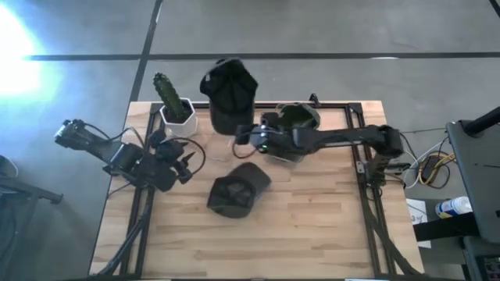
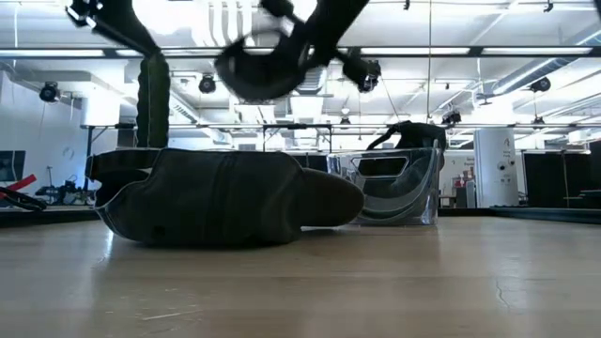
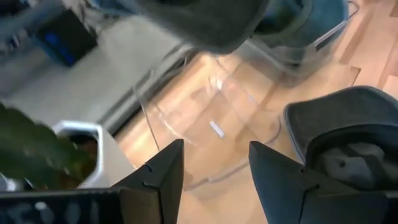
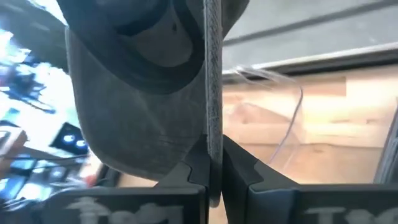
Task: Pick & Place hat
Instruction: Put the bottom black cap into the left transparent bin
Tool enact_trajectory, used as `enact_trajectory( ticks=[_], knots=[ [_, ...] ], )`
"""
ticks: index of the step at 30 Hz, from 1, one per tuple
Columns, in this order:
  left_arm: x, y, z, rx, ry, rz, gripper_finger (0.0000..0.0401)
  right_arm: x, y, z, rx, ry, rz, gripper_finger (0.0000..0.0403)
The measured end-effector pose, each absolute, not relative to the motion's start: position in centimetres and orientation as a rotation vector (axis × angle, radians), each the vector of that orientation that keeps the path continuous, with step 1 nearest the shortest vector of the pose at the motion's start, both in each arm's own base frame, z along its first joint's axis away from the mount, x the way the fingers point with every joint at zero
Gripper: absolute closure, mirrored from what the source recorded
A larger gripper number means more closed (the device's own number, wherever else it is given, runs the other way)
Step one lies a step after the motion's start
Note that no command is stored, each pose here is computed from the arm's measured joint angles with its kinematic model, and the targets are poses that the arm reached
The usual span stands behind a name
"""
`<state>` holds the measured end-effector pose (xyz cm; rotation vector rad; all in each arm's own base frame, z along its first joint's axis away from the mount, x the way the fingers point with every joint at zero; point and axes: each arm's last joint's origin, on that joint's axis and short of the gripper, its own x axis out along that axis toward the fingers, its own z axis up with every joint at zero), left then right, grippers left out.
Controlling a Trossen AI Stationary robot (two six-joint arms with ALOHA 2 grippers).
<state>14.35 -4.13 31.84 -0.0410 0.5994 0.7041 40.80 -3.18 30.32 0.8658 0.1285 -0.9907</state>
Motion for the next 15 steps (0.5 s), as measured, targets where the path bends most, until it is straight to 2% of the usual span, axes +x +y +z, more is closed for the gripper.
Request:
enact_trajectory(
  ticks=[6,10,15],
  knots=[
    [14.0,-4.1,30.6,-0.195,0.625,0.752,0.0227,43.7,-6.0,25.8,0.939,0.205,-1.066,0.0389],
    [13.9,-4.1,30.1,-0.247,0.645,0.754,0.0227,45.1,-6.5,23.4,0.965,0.346,-1.115,0.039],
    [13.8,-4.1,29.4,-0.251,0.656,0.768,0.0227,46.6,-6.2,22.1,0.988,0.503,-1.134,0.0381]
  ],
)
